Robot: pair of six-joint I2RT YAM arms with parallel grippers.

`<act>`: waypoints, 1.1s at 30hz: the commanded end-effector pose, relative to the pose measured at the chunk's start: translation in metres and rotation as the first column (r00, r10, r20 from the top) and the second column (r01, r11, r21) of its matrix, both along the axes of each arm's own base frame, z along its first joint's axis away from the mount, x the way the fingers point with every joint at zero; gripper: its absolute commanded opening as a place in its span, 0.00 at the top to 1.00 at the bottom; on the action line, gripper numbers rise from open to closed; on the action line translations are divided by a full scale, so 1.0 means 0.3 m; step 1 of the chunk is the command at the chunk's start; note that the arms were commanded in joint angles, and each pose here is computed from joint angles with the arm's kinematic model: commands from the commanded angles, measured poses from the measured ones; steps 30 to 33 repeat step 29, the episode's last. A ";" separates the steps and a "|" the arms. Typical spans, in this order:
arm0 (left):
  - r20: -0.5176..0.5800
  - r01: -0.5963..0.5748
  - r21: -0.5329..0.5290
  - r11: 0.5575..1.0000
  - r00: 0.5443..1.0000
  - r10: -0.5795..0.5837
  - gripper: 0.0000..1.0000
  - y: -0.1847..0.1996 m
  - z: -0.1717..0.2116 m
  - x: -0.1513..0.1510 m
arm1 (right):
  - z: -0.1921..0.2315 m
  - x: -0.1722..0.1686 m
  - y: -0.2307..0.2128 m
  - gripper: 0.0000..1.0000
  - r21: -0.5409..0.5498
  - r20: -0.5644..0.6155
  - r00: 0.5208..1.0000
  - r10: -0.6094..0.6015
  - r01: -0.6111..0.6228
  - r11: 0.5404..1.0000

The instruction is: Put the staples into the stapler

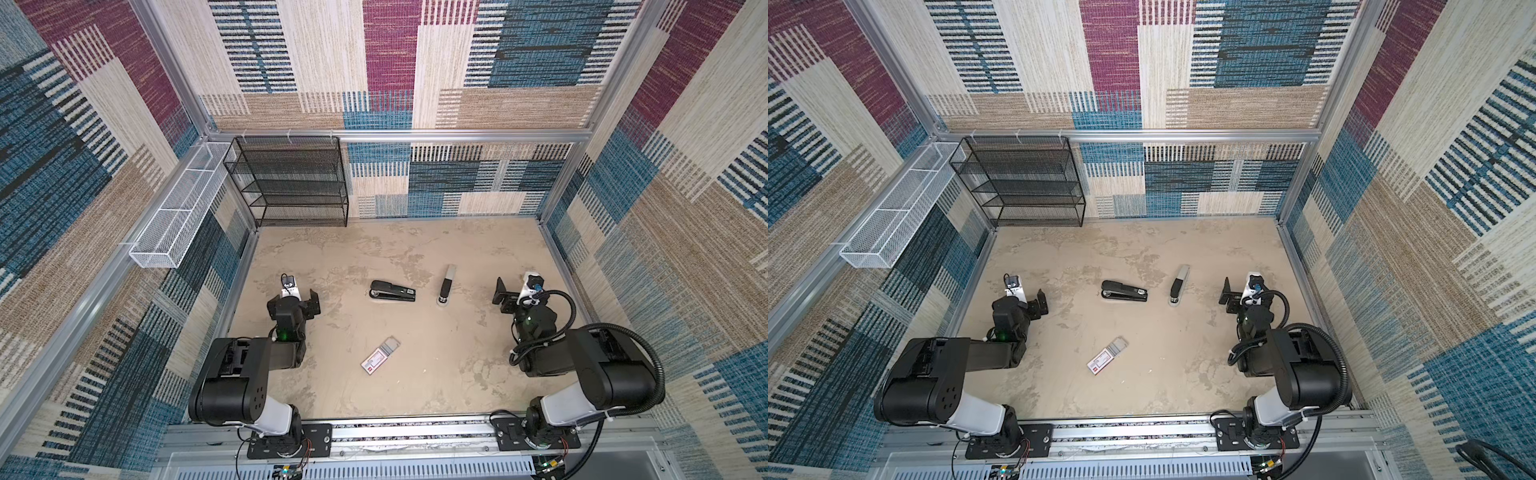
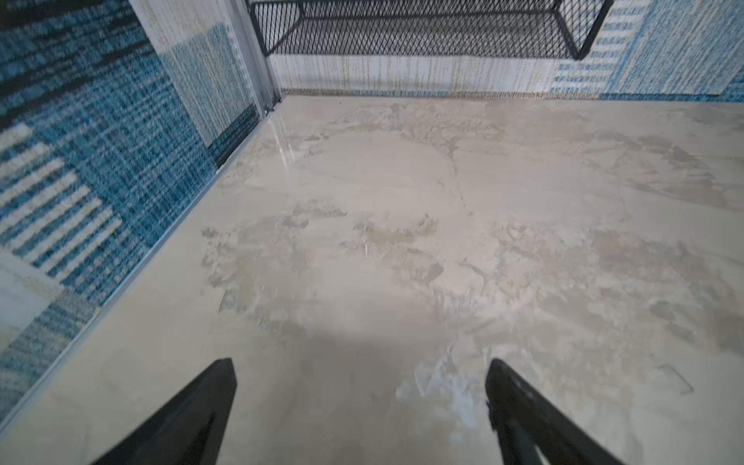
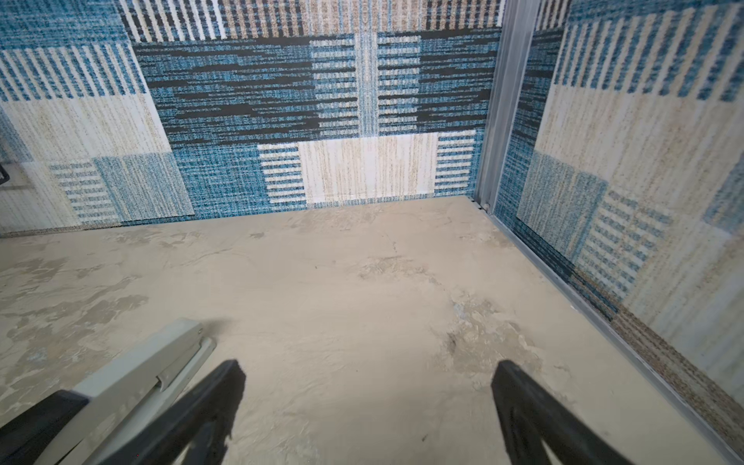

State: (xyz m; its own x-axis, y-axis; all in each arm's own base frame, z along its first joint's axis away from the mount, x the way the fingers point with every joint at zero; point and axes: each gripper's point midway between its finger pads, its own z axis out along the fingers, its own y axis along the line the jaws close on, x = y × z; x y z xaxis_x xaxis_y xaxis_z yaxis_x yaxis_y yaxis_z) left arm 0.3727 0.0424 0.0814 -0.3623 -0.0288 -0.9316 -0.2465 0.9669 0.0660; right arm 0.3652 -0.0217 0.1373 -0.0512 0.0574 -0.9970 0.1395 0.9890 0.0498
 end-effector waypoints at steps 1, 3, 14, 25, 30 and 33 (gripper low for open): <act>-0.001 0.069 -0.017 0.998 0.998 -0.069 0.01 -0.035 0.052 0.102 | 0.025 0.016 0.002 0.00 -0.004 0.025 1.000 -0.003 0.003 1.000; -0.005 0.059 -0.030 0.998 0.998 -0.060 0.01 -0.035 0.038 0.071 | 0.026 0.016 0.001 0.00 -0.006 0.029 1.000 -0.003 0.003 1.000; -0.002 0.122 -0.015 0.992 0.992 -0.122 0.00 -0.071 0.043 0.086 | 0.022 0.023 0.002 0.00 0.000 0.020 1.000 -0.001 0.001 1.000; -0.009 0.140 -0.026 0.990 0.990 -0.141 0.01 -0.075 0.039 0.099 | 0.025 0.015 0.002 0.00 -0.002 0.026 1.000 -0.001 0.001 1.000; -0.010 0.143 -0.027 0.989 0.990 -0.144 0.01 -0.077 0.037 0.100 | 0.026 0.015 0.002 0.00 -0.002 0.027 1.000 0.000 0.000 1.000; -0.010 0.143 -0.027 0.989 0.990 -0.144 0.01 -0.077 0.037 0.100 | 0.026 0.015 0.002 0.00 -0.002 0.027 1.000 0.000 0.000 1.000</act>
